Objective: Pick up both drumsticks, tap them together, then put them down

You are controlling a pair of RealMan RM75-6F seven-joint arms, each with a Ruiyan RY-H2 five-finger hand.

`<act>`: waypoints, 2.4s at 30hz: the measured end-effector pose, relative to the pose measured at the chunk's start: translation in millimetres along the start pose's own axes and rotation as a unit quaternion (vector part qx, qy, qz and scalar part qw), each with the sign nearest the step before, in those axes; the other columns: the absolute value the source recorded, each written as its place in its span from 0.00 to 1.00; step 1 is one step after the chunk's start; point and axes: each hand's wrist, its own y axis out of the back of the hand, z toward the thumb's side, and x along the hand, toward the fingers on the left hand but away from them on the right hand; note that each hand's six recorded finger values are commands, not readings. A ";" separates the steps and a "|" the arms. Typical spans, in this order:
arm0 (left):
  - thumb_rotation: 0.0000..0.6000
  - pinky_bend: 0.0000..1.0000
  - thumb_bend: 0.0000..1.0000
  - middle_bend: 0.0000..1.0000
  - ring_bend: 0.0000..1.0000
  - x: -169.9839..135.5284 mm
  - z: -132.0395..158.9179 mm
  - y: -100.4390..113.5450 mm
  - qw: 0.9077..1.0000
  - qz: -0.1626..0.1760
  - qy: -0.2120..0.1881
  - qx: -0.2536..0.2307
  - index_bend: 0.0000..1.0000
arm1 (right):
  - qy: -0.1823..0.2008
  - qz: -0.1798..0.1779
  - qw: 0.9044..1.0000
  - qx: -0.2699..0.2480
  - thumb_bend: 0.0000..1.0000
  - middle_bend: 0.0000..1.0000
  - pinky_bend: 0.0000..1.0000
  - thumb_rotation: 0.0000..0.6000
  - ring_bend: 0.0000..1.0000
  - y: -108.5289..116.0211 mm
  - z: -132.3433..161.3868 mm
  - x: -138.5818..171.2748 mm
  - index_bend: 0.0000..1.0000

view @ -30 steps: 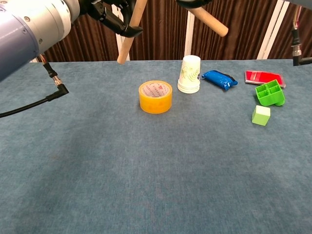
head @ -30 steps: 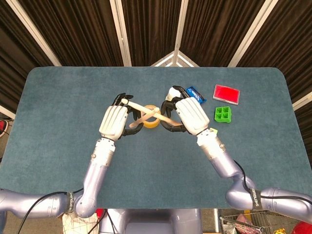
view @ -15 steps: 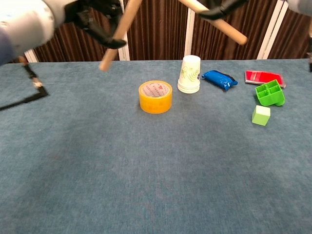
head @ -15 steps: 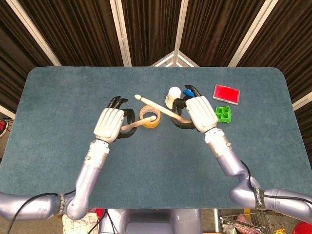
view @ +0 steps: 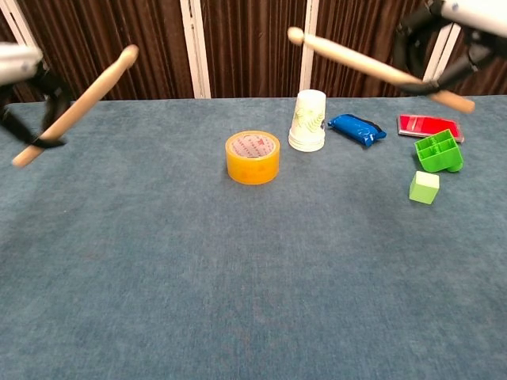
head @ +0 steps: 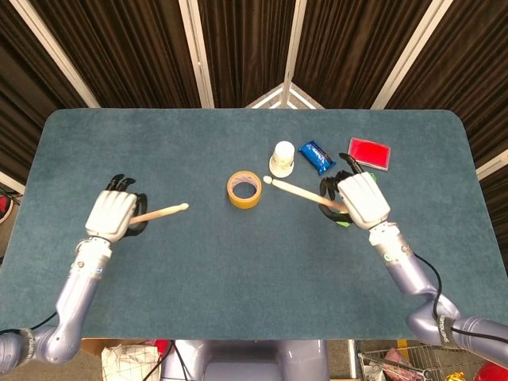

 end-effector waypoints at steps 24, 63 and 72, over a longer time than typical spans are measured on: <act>1.00 0.11 0.43 0.59 0.17 11.4 -39.8 -108.2 0.985 -0.107 0.046 0.129 0.67 | 0.060 0.048 0.993 0.089 0.48 0.67 0.11 1.00 0.51 -64.2 -0.9 33.4 0.76; 1.00 0.11 0.43 0.53 0.16 48.0 -14.4 -100.2 0.968 -0.097 0.074 0.219 0.53 | 0.034 0.056 0.995 0.074 0.48 0.67 0.11 1.00 0.51 -61.6 -21.6 44.9 0.76; 1.00 0.06 0.43 0.37 0.06 42.2 -16.2 -104.4 0.967 -0.131 0.090 0.200 0.37 | 0.031 0.057 0.995 0.074 0.48 0.67 0.11 1.00 0.51 -62.6 -23.1 44.5 0.76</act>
